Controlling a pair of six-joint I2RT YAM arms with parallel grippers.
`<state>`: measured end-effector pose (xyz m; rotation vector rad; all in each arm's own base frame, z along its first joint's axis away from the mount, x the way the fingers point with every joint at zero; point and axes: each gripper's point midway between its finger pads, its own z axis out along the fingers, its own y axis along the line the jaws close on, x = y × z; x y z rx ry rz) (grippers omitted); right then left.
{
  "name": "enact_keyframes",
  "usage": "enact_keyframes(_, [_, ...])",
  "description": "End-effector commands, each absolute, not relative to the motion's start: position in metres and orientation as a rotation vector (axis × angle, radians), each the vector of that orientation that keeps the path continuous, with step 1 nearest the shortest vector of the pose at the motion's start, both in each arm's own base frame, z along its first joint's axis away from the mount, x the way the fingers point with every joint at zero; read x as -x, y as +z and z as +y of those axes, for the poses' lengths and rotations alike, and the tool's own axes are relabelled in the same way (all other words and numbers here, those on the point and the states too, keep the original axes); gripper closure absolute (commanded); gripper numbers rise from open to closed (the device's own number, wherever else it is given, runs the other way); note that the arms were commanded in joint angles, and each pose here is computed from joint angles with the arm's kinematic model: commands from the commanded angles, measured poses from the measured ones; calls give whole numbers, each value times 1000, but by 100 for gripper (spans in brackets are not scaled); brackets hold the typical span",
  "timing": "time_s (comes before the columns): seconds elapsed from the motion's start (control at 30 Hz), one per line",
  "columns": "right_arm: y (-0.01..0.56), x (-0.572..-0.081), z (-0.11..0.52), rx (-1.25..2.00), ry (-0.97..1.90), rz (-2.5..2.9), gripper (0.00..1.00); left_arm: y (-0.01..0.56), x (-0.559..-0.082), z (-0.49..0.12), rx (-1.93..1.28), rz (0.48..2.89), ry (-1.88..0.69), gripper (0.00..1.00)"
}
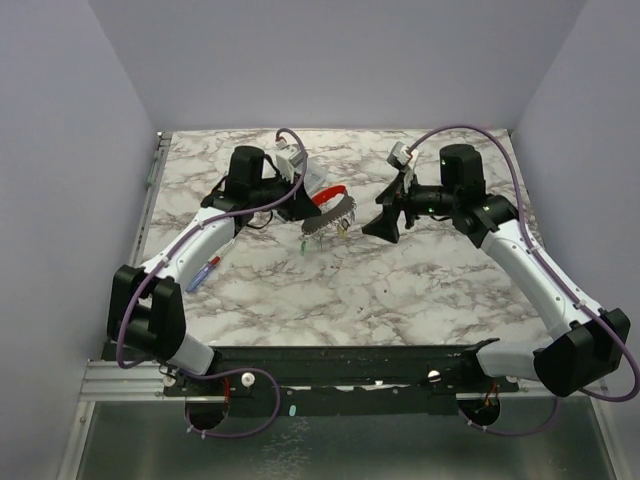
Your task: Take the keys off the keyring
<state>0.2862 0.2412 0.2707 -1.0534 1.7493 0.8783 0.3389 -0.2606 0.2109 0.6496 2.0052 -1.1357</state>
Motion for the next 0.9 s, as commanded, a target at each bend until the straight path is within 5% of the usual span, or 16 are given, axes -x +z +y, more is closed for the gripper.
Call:
enact_keyframes(0.0, [281,-271,241,1111,937,1695,0,234,-312,-249,-988,1861,-939,100])
enact_keyframes(0.33, [279,-252,252,1291,1035,1617,0,241,-258,-263,-1311,1684,-910,100])
enact_keyframes(0.7, [235,-234,270,1413,1121,1711,18,233,-211,-286,-1617,1567,-968,100])
enact_keyframes(0.87, [225,-219,280,1493,1135,1708,34,231,-205,-291,-1639,1556,-995,100])
